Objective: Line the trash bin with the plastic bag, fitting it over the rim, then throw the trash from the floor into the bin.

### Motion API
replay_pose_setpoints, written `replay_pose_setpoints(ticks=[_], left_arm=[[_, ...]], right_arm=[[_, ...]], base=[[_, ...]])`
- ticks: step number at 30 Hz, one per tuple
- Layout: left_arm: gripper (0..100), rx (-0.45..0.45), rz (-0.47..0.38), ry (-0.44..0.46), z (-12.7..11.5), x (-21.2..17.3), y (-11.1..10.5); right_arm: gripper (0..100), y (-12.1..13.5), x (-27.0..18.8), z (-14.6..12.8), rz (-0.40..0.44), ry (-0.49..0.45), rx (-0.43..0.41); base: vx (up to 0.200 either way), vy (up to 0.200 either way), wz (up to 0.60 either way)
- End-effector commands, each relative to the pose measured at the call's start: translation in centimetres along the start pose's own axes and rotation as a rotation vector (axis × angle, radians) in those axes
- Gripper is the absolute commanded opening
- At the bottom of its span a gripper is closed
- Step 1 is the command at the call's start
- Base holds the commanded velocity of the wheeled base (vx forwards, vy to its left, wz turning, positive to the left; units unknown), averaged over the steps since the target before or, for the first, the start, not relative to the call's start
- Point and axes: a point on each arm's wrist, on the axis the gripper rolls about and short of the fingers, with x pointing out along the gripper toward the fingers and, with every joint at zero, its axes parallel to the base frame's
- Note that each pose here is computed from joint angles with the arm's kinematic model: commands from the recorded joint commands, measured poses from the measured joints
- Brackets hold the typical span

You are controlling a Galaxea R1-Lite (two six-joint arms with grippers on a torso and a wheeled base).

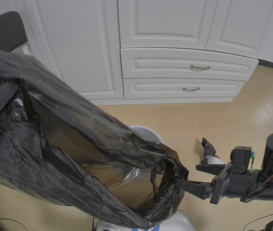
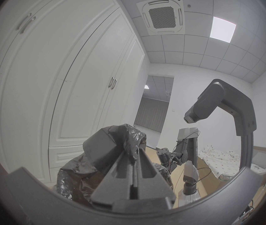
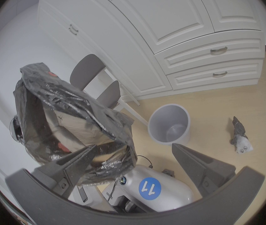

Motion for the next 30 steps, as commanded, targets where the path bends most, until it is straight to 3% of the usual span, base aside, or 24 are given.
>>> replay_pose_setpoints(ticks=[1, 11, 12, 15, 17, 24, 30], left_arm=[[0, 0.005, -0.002, -0.011, 0.2, -0.3, -0.2], [0, 0.001, -0.002, -0.013, 0.3, -0.3, -0.2], [0, 0.001, -0.002, -0.013, 0.3, -0.3, -0.2], [0, 0.001, -0.002, -0.013, 0.3, -0.3, -0.2], [0, -0.001, -0.002, -0.011, 0.2, -0.3, -0.2], [0, -0.023, 0.011, 0.009, -0.3, -0.3, -0.1], [0, -0.138, 0.075, 0.07, -1.8, 0.6, 0.8]], right_arm=[[100, -0.2, 1.2, -0.1, -0.012, 0.022, 0.016], [100, -0.1, 2.5, -0.2, -0.004, 0.035, 0.06], [0, -0.1, 2.8, -0.3, -0.001, 0.029, 0.061], [0, 0.0, 3.1, -0.1, 0.01, 0.013, 0.08], [0, 0.0, 3.8, 0.1, 0.014, 0.0, 0.145], [0, -1.6, 4.0, 1.5, -0.003, -0.039, 0.188], [0, -3.9, 2.5, 5.1, -0.054, -0.19, 0.209]], base=[[0.0, 0.0, 0.0], [0.0, 0.0, 0.0], [0.0, 0.0, 0.0], [0.0, 0.0, 0.0], [0.0, 0.0, 0.0], [0.0, 0.0, 0.0], [0.0, 0.0, 0.0]])
